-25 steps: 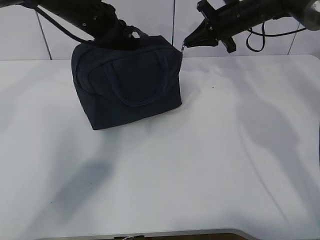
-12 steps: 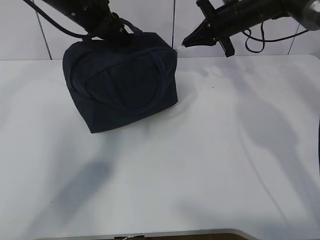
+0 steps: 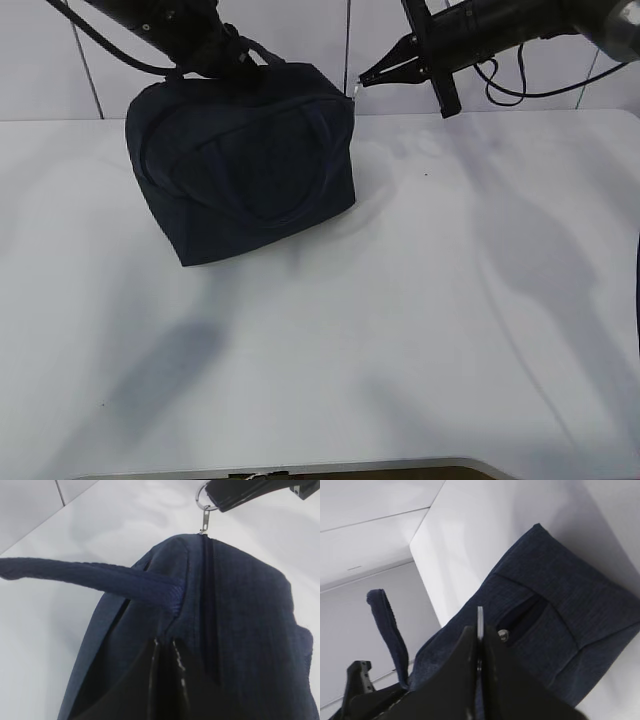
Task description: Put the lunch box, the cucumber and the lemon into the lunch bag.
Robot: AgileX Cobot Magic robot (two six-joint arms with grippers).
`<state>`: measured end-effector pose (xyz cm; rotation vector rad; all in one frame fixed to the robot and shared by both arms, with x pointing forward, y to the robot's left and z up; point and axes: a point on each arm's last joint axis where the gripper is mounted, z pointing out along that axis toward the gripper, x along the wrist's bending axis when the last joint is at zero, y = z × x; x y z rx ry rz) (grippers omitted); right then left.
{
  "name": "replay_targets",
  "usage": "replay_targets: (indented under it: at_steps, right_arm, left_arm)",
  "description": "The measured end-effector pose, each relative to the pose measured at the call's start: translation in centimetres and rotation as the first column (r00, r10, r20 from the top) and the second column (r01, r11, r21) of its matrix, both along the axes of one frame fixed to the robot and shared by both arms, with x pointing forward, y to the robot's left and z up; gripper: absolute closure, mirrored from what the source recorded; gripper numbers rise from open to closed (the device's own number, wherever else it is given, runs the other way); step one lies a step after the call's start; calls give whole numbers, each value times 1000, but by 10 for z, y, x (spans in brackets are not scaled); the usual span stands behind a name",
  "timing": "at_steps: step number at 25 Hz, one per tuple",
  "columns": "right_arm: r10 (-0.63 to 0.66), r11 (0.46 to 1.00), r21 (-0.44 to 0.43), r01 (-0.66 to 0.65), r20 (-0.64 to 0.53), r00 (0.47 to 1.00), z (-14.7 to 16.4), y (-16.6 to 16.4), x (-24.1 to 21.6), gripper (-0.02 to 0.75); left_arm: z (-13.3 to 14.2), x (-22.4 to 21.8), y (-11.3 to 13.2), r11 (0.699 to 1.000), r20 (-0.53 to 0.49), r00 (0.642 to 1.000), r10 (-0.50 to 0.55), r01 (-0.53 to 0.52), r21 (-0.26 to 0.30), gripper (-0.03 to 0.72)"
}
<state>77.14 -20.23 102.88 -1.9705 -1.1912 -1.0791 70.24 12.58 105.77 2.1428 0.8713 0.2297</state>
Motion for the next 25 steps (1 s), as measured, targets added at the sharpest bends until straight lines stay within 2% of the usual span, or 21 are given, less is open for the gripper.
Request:
replay_targets:
  at_steps: [5, 7, 11, 13, 15, 18, 21, 25]
  right_arm:
    - [-21, 1000, 19, 22, -40, 999, -2, 0, 0, 733]
    - [-10, 1000, 11, 10, -22, 1000, -2, 0, 1, 733]
    - [136, 988, -96, -119, 193, 972, -3, 0, 1, 733]
    - [240, 965, -182, -189, 322, 916, -3, 0, 1, 733]
    - [350, 928, -282, -244, 435, 829, -4, 0, 1, 733]
    - [474, 869, -408, -281, 525, 707, -5, -1, 1, 733]
    - [585, 794, -537, -286, 546, 600, -9, -4, 2, 733]
    - [684, 705, -647, -289, 513, 519, -15, -7, 2, 733]
  left_arm:
    - [1, -1, -1, 1000, -10, 1000, -1, 1, -22, 694]
    - [1, -1, -2, 1000, -12, 1000, -2, 2, -26, 694]
    - [1, -1, -2, 1000, -13, 1000, -2, 2, -26, 694]
    - [1, -1, -2, 1000, -13, 1000, -2, 2, -26, 694]
    - [1, -1, -2, 1000, -13, 1000, -2, 2, -26, 694]
    - [1, -1, -2, 1000, -13, 1000, -2, 2, -26, 694]
    - [1, -1, -1, 1000, -11, 1000, -3, 2, -19, 694]
    - [0, -1, -1, 1000, -4, 1000, -6, 6, 3, 694]
